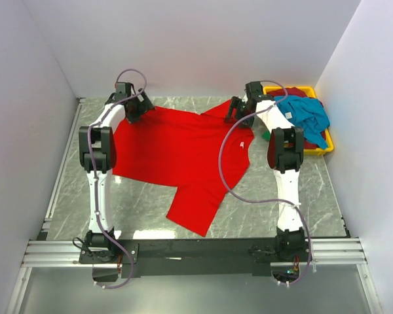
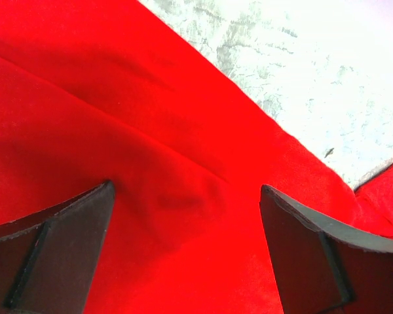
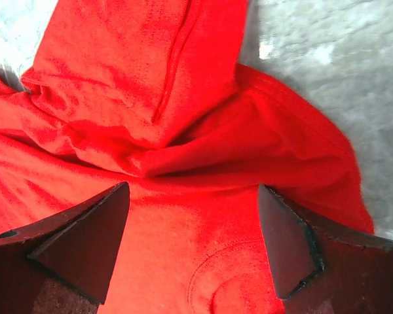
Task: Fold and stack the t-shirts
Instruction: Flatten the tshirt out, then fold the tshirt
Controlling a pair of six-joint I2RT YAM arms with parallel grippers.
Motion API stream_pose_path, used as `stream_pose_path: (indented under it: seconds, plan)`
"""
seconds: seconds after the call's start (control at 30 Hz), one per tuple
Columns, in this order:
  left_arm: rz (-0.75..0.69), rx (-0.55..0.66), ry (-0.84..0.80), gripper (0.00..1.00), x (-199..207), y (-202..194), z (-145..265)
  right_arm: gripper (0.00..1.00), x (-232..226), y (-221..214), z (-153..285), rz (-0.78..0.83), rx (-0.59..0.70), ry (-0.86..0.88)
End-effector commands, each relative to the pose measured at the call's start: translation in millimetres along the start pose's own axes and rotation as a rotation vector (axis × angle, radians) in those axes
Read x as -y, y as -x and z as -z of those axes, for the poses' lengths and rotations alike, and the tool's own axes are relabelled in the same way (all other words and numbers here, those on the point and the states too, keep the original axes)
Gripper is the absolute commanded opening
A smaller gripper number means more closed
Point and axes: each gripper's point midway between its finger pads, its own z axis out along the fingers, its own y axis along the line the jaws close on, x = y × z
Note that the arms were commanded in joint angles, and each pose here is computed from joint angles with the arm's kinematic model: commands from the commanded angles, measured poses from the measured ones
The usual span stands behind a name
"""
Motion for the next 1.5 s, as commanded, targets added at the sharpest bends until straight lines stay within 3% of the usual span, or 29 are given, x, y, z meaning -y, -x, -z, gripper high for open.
stream_pose_path:
  seconds: [0.0,0.17,0.27,0.3,0.33,0.37,0.47,0.57,0.73,1.07,1.47]
  plan:
    - [-0.028,-0.006,-0.041,0.99,14.2,2.0,6.6,0.85,1.0,13.9,8.8,-0.017,0.026,0.005]
    - [-0.055,0.149,0.002,0.99,27.2,41.6,66.6,0.85,-22.2,28.8,29.5,0.020,0.079,0.092]
    - [-0.011,0.224,0.090,1.00,4.8,50.4,109.4,0.85,-36.1,35.4,51.0,0.050,0.114,0.138]
    - [0.024,0.197,0.128,1.00,-14.6,35.5,113.5,0.85,-40.4,35.1,62.8,0.062,0.126,0.146]
    - [0.045,0.238,0.133,1.00,-18.8,46.4,137.9,0.85,-44.2,36.1,67.9,0.075,0.142,0.154]
    - [0.074,0.236,0.214,0.99,-50.2,35.3,142.0,0.85,-46.8,32.9,78.5,0.092,0.149,0.155]
    - [0.091,0.267,0.290,0.99,-74.5,30.3,172.9,0.85,-56.8,28.1,99.9,0.139,0.172,0.157]
    - [0.115,0.217,0.395,0.97,-104.5,3.4,190.3,0.85,-61.1,12.7,113.1,0.175,0.162,0.153]
    - [0.145,0.231,0.527,0.88,-143.9,-23.4,223.4,0.84,-67.7,-12.3,128.4,0.208,0.149,0.167]
    - [0.201,0.199,0.658,0.68,-197.2,-50.8,248.1,0.84,-68.3,-46.5,151.7,0.223,0.135,0.188]
    - [0.218,0.124,0.700,0.57,-222.3,-70.5,230.1,0.84,-60.5,-61.6,159.1,0.227,0.136,0.181]
